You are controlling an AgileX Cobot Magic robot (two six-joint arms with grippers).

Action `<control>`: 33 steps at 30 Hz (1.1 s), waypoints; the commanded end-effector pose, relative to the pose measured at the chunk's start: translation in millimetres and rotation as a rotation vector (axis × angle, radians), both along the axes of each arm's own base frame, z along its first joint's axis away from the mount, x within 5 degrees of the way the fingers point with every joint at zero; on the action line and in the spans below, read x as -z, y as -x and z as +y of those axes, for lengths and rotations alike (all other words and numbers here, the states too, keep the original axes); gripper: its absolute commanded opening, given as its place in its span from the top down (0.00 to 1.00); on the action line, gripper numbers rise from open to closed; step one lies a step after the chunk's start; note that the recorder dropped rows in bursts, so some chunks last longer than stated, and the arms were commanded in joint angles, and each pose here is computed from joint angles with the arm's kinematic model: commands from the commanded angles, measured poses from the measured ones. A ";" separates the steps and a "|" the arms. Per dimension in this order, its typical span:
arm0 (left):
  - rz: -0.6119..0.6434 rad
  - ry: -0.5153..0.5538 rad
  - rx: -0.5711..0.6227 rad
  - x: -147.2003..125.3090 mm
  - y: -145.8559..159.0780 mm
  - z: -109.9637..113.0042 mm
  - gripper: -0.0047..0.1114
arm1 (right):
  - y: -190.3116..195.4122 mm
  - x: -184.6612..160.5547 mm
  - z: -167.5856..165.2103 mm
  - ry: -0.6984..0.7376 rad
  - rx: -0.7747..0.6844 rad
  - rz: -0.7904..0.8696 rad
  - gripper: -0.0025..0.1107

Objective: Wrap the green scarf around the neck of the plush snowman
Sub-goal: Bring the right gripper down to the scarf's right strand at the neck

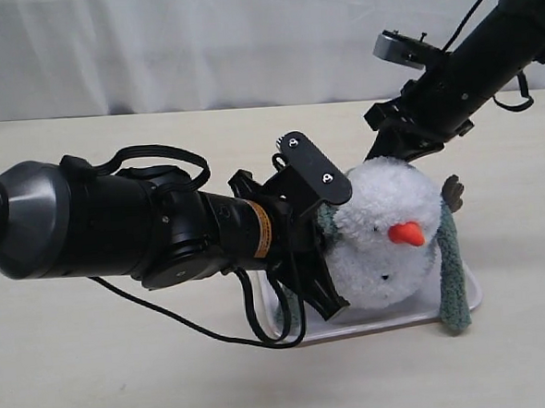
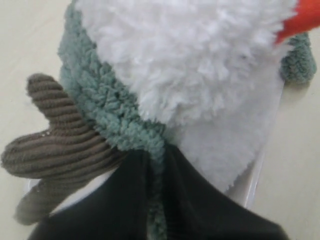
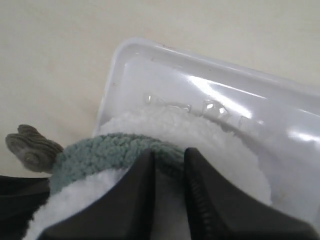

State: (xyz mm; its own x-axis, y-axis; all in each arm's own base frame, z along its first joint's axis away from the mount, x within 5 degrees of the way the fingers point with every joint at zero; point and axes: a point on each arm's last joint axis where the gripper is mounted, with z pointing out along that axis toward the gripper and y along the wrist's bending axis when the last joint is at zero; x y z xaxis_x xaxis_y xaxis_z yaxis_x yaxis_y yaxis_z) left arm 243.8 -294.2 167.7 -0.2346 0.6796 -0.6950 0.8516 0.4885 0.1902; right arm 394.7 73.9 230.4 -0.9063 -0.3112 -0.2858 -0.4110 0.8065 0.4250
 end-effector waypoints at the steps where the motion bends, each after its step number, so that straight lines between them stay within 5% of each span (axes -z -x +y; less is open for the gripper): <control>1: -0.002 0.027 -0.011 -6.8 -0.4 -1.4 0.72 | 5.1 -34.5 1.6 -0.032 -0.013 -0.112 0.80; 10: 0.015 -0.023 -0.028 -3.6 0.0 2.5 0.54 | 35.8 -99.7 -3.8 -0.005 -0.007 -0.284 0.59; 17: -0.030 -0.033 -0.018 -23.2 2.1 8.2 0.54 | 77.3 -115.9 -23.5 0.177 0.084 -0.283 0.59; 22: -0.027 -0.025 -0.066 -45.7 6.6 17.9 0.54 | 115.4 -83.3 -27.4 0.191 0.100 -0.226 0.59; 28: 0.057 -0.155 -0.128 -31.8 12.5 32.6 0.54 | 142.5 -33.6 -32.2 0.222 0.114 -0.209 0.58; 33: 0.027 -0.055 -0.038 -15.0 23.1 32.7 0.54 | 151.3 5.2 -35.5 0.262 0.073 -0.248 0.48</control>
State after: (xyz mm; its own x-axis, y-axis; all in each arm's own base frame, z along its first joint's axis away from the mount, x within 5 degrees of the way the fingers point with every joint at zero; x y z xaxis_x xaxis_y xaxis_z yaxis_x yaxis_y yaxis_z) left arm 226.4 -259.9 188.3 -0.3274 0.7376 -0.5905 0.8163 0.5356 0.2164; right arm 245.9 40.6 239.5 -0.8627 -0.3230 -0.3891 -0.3997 0.9068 0.1336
